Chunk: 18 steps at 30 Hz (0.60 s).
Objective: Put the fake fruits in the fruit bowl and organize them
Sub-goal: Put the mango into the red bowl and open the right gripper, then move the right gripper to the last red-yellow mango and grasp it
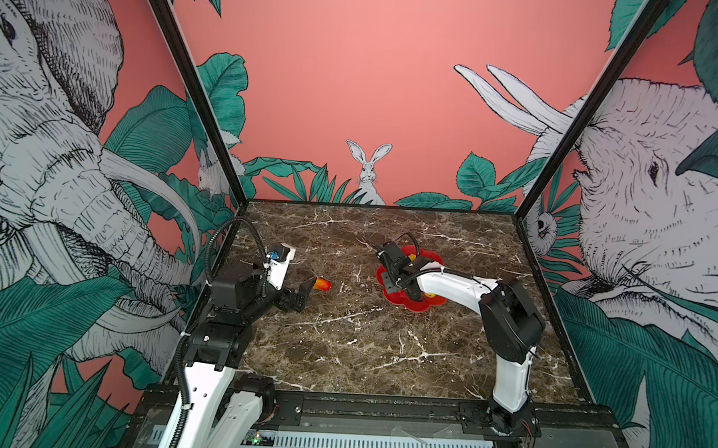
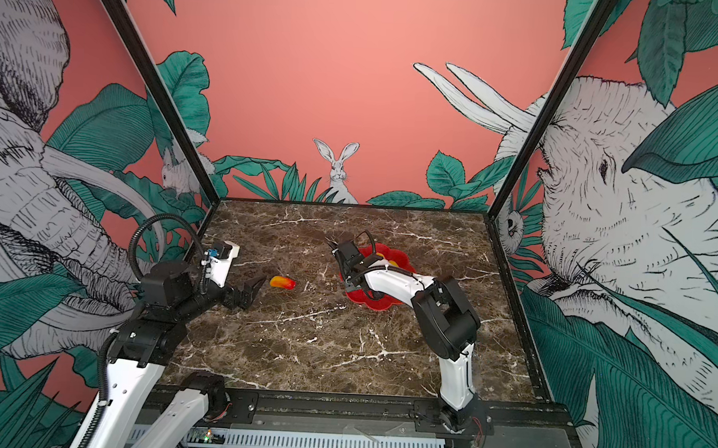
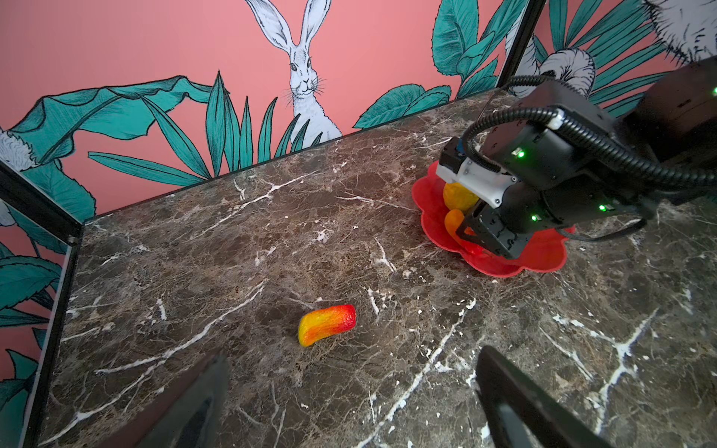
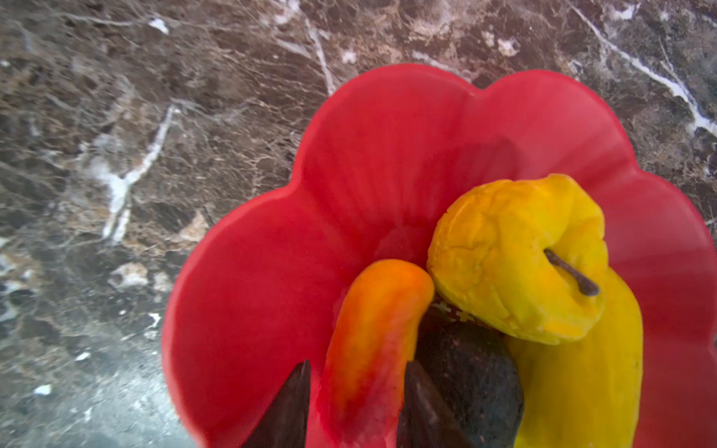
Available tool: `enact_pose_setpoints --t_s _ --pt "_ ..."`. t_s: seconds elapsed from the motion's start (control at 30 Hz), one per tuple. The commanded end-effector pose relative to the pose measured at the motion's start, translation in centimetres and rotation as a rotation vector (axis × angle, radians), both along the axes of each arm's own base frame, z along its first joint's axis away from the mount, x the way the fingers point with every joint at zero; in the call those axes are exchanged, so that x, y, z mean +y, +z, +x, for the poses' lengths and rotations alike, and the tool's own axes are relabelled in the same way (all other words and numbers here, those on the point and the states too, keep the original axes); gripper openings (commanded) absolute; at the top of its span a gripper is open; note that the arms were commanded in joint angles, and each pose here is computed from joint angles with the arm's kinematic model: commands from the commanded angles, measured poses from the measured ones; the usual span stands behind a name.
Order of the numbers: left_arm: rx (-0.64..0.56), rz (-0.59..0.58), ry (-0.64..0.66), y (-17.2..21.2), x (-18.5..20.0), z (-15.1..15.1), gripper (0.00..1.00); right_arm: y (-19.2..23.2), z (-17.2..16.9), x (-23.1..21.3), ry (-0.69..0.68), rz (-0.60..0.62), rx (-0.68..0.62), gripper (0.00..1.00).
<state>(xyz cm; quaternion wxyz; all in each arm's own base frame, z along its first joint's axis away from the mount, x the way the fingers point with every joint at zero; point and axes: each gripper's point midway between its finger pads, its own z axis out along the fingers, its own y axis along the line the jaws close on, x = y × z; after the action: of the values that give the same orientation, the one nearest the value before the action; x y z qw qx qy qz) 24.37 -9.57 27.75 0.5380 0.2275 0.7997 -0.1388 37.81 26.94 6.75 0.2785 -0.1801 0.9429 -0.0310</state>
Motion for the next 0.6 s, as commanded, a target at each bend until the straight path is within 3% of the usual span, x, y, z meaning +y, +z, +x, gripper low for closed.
enact_pose_setpoints --t_s 0.0,0.2,0.27,0.47,0.57 --pt "0.001 0.010 -0.014 -0.3 -0.1 -0.1 1.00 -0.7 0.0 -1.3 -0.018 -0.048 0.008 0.41" --pt "0.003 0.009 -0.013 -0.3 -0.1 -0.1 1.00 2.5 0.1 -0.8 0.014 -0.011 -0.044 0.47" --pt "0.005 0.011 -0.013 -0.4 -0.1 0.0 1.00 4.4 -0.2 0.3 0.068 0.030 -0.073 0.55" --pt "0.006 0.012 -0.012 -0.4 -0.1 0.0 1.00 9.0 -3.2 8.0 0.406 0.132 -0.144 0.97" --pt "0.004 0.012 -0.010 -0.3 -0.1 0.0 1.00 8.7 -4.9 12.9 0.564 0.194 -0.118 0.99"
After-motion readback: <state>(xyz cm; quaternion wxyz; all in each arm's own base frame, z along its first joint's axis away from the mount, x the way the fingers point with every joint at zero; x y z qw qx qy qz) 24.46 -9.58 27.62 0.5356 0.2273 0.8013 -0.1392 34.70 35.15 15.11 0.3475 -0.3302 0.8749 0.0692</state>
